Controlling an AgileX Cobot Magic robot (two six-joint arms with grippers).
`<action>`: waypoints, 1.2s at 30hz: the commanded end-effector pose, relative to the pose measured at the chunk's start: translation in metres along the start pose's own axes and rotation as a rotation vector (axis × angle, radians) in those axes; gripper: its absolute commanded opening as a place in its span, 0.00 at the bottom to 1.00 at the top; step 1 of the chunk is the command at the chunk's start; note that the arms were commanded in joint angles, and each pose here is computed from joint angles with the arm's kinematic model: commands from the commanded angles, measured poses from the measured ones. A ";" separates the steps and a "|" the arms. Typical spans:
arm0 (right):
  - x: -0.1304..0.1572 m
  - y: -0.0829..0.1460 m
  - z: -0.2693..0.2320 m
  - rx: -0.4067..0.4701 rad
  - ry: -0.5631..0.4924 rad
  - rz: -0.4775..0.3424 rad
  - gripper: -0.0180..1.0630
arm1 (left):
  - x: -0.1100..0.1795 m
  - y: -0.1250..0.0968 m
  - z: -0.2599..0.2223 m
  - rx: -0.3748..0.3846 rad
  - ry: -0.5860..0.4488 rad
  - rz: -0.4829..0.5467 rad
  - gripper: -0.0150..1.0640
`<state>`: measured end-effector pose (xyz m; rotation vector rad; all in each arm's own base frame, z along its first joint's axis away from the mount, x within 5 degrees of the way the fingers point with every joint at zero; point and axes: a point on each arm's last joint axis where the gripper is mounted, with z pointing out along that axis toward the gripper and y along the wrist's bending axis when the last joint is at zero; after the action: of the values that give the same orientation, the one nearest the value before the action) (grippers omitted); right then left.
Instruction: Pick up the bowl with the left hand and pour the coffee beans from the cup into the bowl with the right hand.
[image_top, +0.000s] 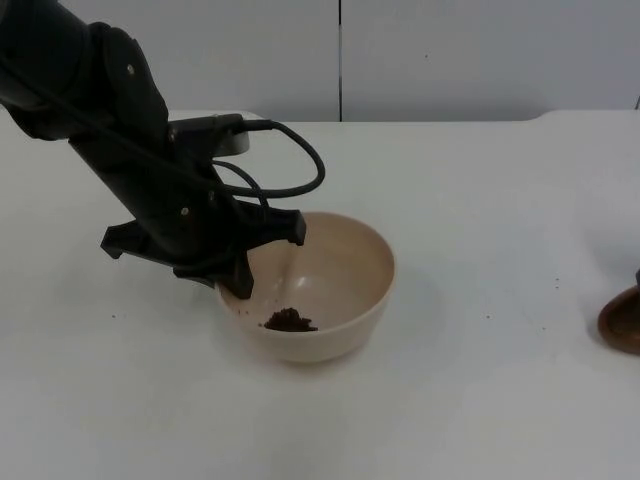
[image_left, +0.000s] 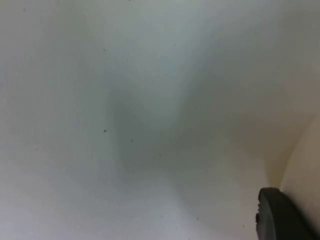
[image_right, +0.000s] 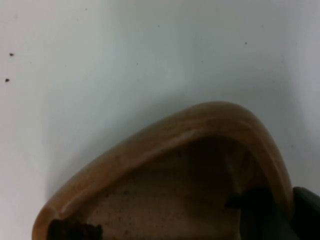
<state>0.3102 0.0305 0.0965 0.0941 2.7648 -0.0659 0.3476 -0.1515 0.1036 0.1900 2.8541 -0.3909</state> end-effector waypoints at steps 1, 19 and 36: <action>-0.001 -0.001 -0.001 0.000 -0.005 0.002 0.01 | -0.001 -0.002 -0.002 0.009 -0.004 -0.016 0.01; -0.001 -0.001 -0.001 0.003 0.001 -0.005 0.46 | 0.002 -0.003 -0.002 0.013 0.030 -0.019 0.84; -0.011 -0.003 -0.033 -0.005 -0.071 0.041 0.99 | -0.001 -0.011 -0.031 0.039 0.021 -0.004 0.99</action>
<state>0.3084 0.0298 0.1217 0.1440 2.7136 -0.0501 0.3402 -0.1525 0.1271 0.1805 2.8754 -0.4456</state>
